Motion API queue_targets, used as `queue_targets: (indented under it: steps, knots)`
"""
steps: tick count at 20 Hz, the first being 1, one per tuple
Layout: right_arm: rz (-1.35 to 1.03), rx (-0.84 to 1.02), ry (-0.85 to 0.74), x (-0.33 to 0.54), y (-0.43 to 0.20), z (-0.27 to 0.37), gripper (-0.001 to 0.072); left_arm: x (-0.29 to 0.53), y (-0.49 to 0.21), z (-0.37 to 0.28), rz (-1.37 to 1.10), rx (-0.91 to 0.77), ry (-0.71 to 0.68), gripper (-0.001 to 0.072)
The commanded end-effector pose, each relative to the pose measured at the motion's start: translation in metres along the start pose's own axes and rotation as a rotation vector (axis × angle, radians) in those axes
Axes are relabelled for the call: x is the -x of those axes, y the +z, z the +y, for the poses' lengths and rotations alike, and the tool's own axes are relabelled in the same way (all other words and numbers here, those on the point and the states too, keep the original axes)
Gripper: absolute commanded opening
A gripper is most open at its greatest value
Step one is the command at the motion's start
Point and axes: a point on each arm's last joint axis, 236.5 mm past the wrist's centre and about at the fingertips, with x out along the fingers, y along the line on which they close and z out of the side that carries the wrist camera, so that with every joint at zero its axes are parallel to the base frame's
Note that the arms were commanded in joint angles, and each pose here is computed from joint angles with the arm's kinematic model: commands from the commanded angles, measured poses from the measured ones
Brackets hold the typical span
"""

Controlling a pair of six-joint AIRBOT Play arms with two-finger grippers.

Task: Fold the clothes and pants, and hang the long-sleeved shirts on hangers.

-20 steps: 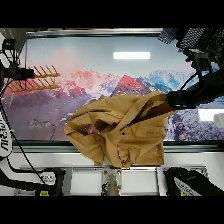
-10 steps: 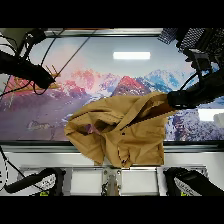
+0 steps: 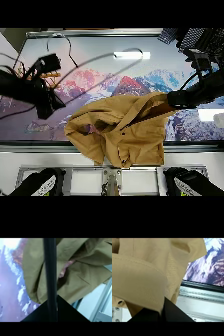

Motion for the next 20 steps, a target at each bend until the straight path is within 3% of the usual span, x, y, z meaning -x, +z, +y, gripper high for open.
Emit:
queue_targets:
  steps: [1,9,20]
  knots:
    - [0.0,-0.001,0.0,0.0,0.0,0.0,0.0021,-0.007,-0.013,-0.053,0.016,-0.107,-0.058,0.0011]
    - [0.0,-0.001,0.0,0.0,0.0,0.0,0.0021,-0.019,-0.034,-0.108,0.022,-0.192,-0.105,0.0011]
    - [0.0,-0.001,0.0,0.0,0.0,0.0,0.0021,-0.096,-0.031,-0.065,0.106,-0.062,-0.249,0.0011]
